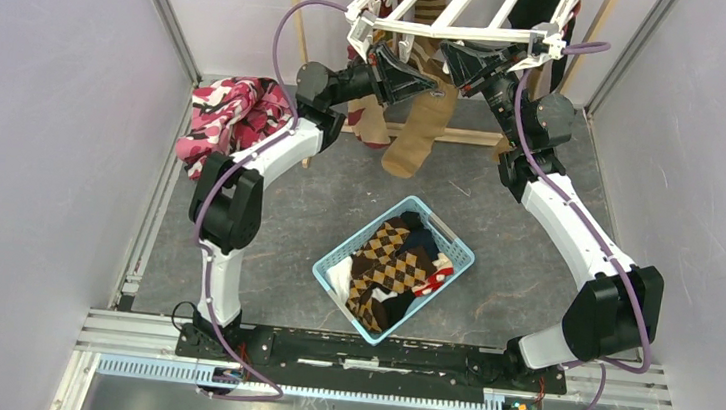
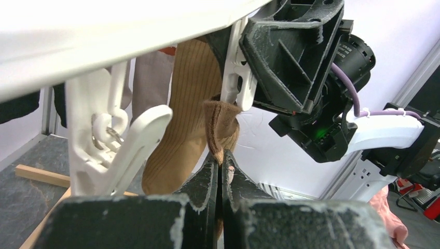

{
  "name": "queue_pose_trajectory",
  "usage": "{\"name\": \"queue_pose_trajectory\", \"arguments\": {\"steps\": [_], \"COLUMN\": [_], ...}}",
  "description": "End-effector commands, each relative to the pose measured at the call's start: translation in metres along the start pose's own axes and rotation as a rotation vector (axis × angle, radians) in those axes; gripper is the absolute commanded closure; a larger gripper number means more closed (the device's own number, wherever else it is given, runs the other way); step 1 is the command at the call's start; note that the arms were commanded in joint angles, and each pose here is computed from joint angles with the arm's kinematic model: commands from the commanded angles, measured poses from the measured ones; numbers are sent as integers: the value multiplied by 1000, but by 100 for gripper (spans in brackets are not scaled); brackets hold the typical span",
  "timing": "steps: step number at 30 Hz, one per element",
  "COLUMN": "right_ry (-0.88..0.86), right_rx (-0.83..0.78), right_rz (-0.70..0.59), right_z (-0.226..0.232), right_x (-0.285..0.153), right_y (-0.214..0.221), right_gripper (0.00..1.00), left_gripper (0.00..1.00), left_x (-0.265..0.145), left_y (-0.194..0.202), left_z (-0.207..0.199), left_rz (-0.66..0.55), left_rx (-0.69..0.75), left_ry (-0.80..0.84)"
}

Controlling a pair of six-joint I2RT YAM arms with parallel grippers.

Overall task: Clip the socks to the hanger
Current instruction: Open the clamp at the hanger.

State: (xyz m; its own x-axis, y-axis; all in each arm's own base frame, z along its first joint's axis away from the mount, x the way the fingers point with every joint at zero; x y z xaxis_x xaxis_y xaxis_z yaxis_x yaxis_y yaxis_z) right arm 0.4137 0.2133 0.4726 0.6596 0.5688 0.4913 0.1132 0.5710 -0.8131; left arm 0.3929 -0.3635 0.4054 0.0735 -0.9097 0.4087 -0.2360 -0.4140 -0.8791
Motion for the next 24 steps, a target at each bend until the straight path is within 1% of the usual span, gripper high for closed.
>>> {"name": "queue_pose_trajectory", "arguments": {"steps": [1, 8, 13, 24], "right_ry": [-26, -31, -31, -39], "right_rx": [21, 19, 16, 7], "right_rz": [0, 6, 8, 8], "right_z": [10, 10, 9, 9], "right_x": [0, 1, 1, 3], "right_y": [-7, -5, -4, -4], "right_gripper": [82, 82, 82, 82], "left_gripper": [98, 98, 98, 98], "left_x": [7, 7, 8, 9], "left_y": [-9, -7, -11, -5], "left_z": [-2, 2, -6, -7], "left_rz": [-29, -27, -35, -21], "left_rx": [-17, -40, -33, -58], "left_ry": [15, 3, 46, 64]}}
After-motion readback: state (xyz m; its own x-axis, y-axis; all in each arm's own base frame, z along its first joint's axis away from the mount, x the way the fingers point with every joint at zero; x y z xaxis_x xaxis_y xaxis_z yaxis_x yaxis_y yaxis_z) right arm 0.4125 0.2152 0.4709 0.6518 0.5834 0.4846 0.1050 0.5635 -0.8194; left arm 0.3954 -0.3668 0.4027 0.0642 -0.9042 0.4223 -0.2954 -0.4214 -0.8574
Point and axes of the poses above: each gripper's point midway between its finger pads, its own x axis out along the fingers, its own z axis along the line the jaws close on, y = z × x, the point moved 1 cm from there along -x, back along the fingers, and after that the axes turned 6 degrees about x, right-handed, at the moved point
